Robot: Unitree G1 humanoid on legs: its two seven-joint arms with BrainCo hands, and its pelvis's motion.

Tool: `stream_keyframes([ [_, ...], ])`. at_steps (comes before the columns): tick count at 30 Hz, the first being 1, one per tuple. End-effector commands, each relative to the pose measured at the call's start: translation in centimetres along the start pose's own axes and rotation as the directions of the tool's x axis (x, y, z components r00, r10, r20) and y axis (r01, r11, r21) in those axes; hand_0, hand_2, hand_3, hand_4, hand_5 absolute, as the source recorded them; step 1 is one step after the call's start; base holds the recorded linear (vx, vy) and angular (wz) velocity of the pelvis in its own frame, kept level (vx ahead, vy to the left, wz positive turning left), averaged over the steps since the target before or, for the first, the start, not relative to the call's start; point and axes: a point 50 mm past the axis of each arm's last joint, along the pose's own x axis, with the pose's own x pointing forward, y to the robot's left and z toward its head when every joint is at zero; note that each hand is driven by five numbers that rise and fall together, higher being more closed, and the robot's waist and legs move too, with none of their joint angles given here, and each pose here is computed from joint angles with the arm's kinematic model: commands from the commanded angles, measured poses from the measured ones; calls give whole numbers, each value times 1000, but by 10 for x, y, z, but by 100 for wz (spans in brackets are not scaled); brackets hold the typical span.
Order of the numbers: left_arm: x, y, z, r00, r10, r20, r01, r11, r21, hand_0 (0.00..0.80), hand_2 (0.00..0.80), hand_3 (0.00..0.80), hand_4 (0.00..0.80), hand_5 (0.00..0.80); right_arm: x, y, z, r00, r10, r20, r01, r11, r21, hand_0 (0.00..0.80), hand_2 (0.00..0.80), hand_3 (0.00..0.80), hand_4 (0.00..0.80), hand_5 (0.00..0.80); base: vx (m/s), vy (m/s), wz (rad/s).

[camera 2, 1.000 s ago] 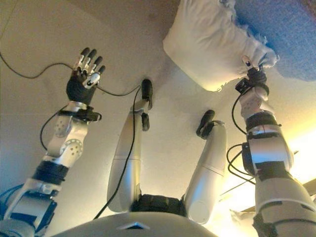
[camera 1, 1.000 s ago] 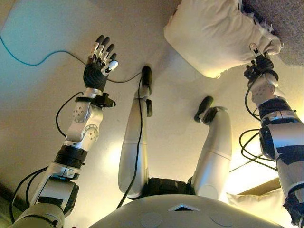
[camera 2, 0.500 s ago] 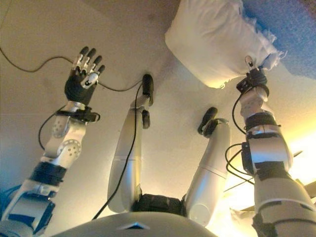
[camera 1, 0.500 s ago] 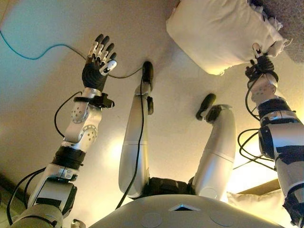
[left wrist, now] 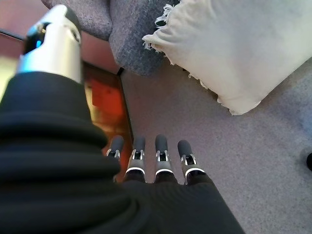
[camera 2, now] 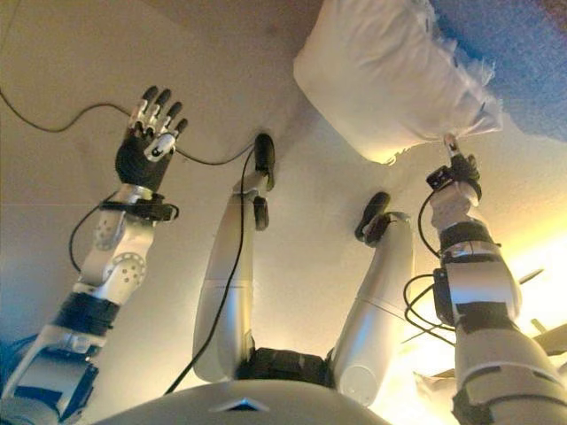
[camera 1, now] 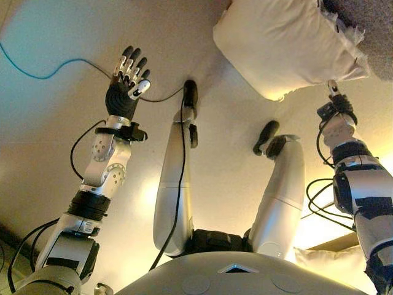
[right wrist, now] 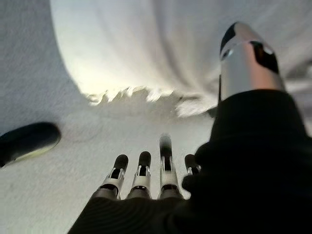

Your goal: Pick up the cushion and take it to the sofa

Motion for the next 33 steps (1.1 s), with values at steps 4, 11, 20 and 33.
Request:
stream_keyframes([
  [4,-3,-2,11,996,3,92,1,999,-44,0,0,0,0,0,3,-25,8,998,-62,28,61,997,39,0,0,0,0,0,19,-33,-1],
  [11,-1,-3,13,996,-3,89,6,999,-38,0,0,0,0,0,2,-12,25,996,-6,85,6,1000,-2,0,0,0,0,0,0,0,0],
  [20,-2,2,20,995,1,96,4,999,-47,0,0,0,0,0,-3,12,50,973,133,188,-126,991,-47,0,0,0,0,0,0,0,0],
  [33,-7,11,16,998,6,68,-1,997,-72,0,0,0,0,0,0,1,42,980,149,132,-145,989,-34,0,0,0,0,0,35,-24,5],
])
